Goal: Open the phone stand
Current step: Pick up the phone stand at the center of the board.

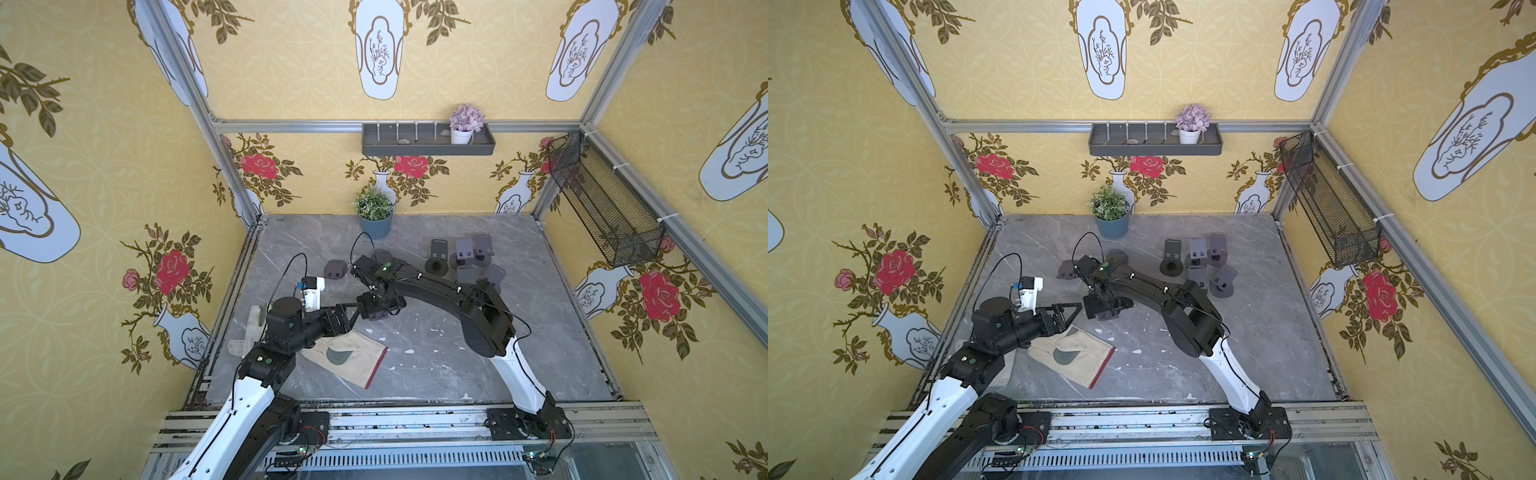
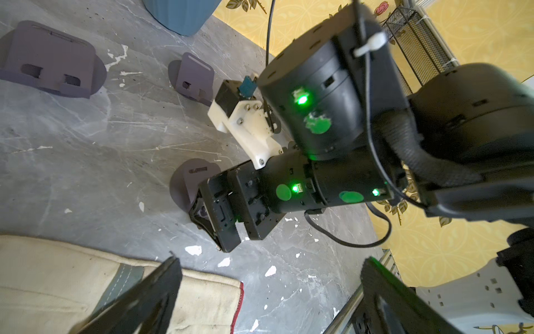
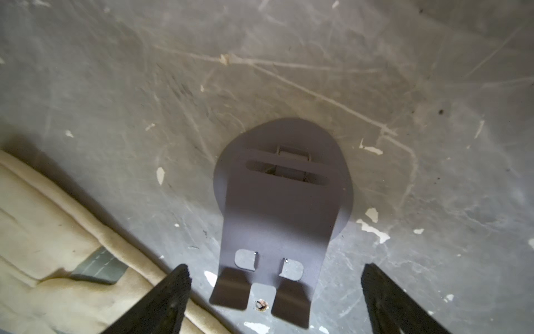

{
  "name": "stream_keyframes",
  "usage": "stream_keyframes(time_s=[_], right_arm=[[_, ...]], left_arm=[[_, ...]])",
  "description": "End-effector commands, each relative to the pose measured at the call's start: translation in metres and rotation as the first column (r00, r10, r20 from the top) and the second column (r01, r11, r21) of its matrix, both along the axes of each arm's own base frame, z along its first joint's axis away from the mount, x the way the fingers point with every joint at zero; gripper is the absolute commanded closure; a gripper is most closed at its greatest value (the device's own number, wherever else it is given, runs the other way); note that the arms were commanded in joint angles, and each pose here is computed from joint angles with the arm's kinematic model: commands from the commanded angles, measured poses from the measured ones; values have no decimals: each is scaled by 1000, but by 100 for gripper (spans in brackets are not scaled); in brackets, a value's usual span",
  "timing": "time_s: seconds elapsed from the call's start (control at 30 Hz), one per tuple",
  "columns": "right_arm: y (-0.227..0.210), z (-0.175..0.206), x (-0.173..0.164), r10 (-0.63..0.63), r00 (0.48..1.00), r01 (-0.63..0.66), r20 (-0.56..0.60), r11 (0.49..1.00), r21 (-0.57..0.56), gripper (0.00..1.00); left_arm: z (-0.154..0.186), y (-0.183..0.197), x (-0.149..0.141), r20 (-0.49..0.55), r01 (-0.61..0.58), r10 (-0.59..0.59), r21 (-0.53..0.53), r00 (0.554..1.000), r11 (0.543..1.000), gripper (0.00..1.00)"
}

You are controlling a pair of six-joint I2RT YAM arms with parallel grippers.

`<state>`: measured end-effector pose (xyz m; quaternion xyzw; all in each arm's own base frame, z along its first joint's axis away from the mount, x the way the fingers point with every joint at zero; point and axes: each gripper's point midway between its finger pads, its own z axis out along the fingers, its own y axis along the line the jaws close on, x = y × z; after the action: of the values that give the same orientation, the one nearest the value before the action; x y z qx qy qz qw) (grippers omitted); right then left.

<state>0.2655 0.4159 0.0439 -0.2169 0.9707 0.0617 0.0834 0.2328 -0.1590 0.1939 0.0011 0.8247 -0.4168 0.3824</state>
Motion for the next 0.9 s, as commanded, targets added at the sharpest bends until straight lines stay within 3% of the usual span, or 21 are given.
stream_keyframes(time_s=[0.0,0.4,0.67,0.87], right_arm=[[-3,-8,-9,-9,1000,9,-26,1000,-22,10],[-5,-22,-14,-6,998,3,-56,999,-38,25],[-5,-22,-11,8,999,-10,-53,999,-36,48],[-12,-9,-3,4,999,-5,-37,1000,-17,49]], left_arm=[[-3,2,0,-8,-15,15,2,1000,1000,1],[-3,0,-2,-16,-3,3,-5,1000,1000,1],[-3,-2,1,-19,8,-8,-1,1000,1000,1],[-4,-6,11,-21,12,-12,2,1000,1000,1]])
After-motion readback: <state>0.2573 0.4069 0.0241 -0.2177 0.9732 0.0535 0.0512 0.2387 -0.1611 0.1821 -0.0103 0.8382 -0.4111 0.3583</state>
